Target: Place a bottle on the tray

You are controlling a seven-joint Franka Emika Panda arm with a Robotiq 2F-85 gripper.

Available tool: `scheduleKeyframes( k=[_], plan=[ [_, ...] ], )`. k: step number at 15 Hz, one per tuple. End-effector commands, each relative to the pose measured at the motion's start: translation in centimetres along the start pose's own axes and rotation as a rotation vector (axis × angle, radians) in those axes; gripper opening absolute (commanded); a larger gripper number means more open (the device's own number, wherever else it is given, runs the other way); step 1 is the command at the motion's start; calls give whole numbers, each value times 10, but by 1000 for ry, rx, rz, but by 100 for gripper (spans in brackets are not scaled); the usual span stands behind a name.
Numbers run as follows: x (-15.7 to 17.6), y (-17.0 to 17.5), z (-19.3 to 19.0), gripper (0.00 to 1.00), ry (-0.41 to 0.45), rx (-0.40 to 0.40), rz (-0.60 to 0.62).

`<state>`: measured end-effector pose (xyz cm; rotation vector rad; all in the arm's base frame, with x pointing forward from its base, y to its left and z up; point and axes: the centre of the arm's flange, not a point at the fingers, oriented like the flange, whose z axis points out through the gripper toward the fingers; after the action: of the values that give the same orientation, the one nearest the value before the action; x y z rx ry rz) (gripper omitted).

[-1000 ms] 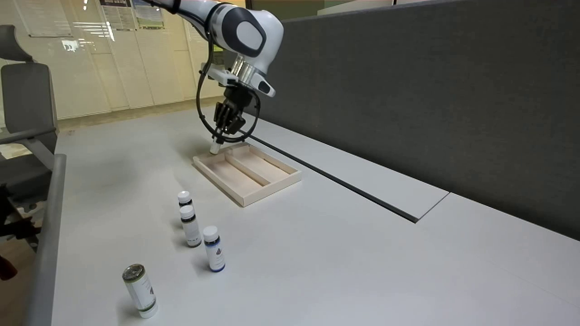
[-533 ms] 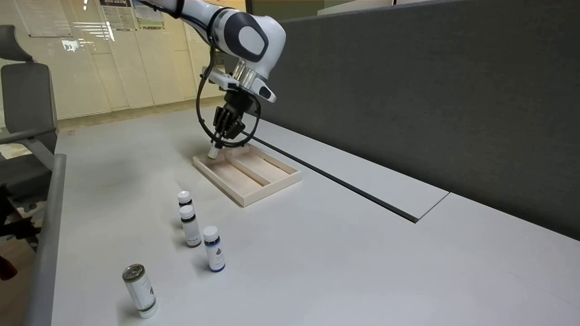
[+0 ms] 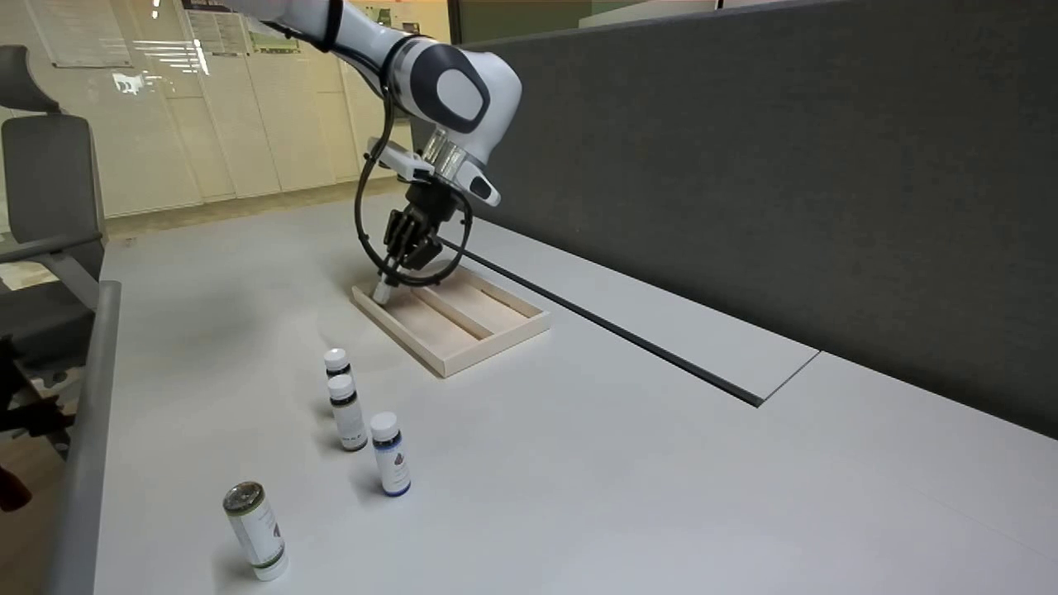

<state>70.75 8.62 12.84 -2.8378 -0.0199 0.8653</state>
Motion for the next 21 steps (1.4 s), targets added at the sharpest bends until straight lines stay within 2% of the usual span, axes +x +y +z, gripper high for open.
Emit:
scheduleKeyframes(
  k=[1, 8, 11, 15, 18, 21],
  plan=[
    [9, 1, -8, 54, 0, -4, 27],
    [-1, -5, -12, 98, 54, -32, 8],
    [-6, -9, -22, 100, 133, -45, 30],
    [-20, 3, -44, 100, 246, -44, 94],
    [-32, 26, -60, 100, 308, 2, 164],
    [-41, 45, -61, 100, 332, 43, 222]
  ],
)
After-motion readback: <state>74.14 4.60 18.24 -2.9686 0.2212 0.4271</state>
